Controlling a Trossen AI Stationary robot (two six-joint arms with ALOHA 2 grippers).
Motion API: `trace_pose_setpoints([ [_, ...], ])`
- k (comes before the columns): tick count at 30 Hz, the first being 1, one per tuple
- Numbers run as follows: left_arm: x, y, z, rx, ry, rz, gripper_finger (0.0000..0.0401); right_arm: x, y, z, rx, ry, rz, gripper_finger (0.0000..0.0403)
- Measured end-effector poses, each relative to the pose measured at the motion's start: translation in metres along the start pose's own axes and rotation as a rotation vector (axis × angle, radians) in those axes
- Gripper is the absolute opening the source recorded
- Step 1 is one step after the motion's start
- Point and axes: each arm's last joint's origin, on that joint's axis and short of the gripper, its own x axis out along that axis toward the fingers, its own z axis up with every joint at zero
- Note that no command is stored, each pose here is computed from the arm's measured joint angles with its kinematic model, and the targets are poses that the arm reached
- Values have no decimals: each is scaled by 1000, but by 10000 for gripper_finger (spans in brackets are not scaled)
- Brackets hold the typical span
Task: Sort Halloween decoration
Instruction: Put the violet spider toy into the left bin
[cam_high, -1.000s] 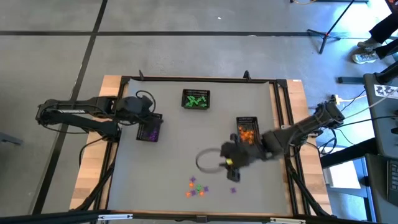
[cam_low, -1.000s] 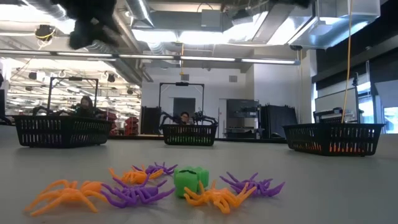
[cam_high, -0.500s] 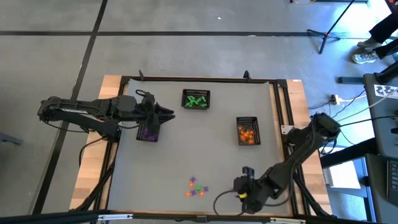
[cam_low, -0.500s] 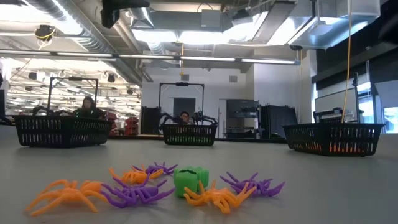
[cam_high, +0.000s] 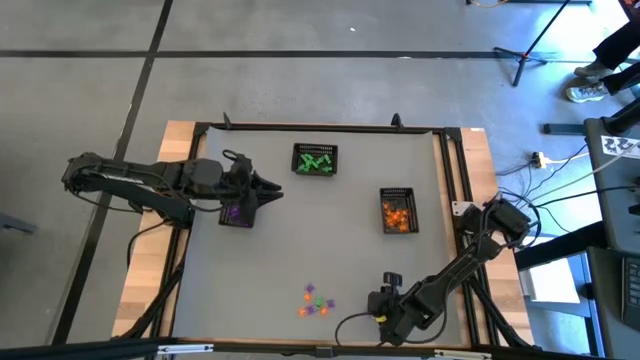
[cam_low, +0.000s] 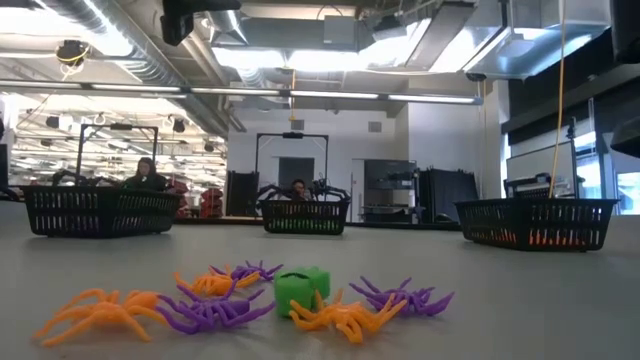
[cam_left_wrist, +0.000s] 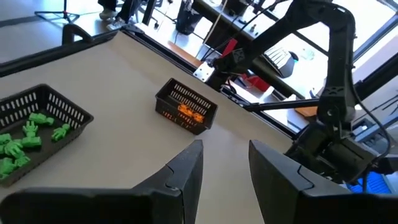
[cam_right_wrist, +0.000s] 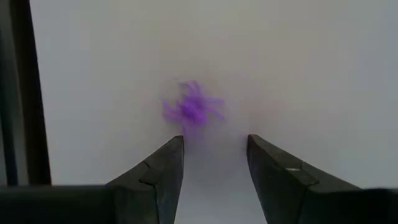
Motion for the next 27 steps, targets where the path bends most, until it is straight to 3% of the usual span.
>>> trace_pose_setpoints([
  [4, 0, -1, -1, -9, -1, 6, 121, 0, 0, 0, 0, -12, -13, 173],
  [11, 0, -1, -1, -8, -7, 14, 121, -2, 1, 2, -1, -6, -7, 122],
  [16, 0, -1, -1, -9, -8, 15, 121, -14, 5, 8, -39, -10, 29, 112],
  [22, 3, 0, -3, -5, 4, 25, 121, -21, 13, 17, -70, -82, 87, 135],
  [27, 11, -2, -7, -7, 35, 27, 121, -12, 15, 20, -46, -94, 105, 195],
])
